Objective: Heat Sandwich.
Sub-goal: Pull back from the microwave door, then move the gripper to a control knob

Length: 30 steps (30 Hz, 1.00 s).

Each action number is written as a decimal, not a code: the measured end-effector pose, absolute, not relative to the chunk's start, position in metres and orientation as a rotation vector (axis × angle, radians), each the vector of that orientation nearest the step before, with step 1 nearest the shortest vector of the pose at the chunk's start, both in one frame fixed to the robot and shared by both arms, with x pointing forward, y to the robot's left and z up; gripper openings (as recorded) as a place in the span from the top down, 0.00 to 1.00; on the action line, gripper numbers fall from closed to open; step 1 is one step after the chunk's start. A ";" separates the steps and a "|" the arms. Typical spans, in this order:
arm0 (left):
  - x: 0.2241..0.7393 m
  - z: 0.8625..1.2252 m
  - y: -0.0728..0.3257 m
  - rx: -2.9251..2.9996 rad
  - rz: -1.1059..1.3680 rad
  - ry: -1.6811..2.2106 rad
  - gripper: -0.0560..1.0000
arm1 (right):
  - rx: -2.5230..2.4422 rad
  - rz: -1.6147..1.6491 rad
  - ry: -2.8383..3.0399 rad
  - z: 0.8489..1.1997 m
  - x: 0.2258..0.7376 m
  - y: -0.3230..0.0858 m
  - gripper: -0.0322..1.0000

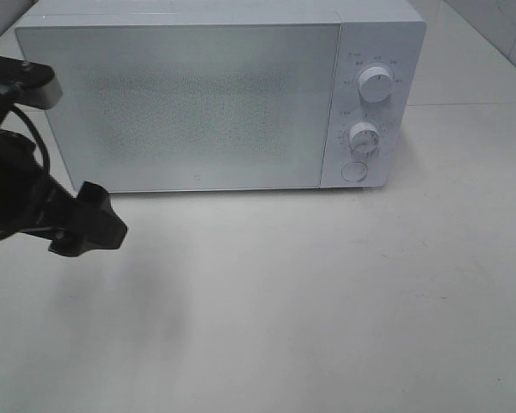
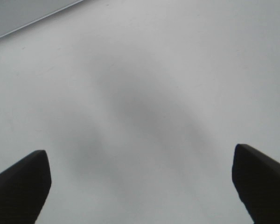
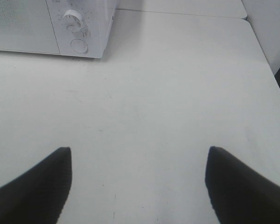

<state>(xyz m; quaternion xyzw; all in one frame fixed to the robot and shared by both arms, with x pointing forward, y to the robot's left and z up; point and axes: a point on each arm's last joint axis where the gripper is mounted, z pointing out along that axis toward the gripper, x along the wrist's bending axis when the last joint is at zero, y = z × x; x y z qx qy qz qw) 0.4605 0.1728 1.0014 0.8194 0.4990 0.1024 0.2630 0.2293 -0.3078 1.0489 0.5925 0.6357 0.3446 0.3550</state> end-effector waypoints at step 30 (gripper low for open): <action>0.398 1.071 0.287 1.946 0.409 1.798 0.01 | 1.531 0.891 1.643 1.049 0.229 -0.308 0.23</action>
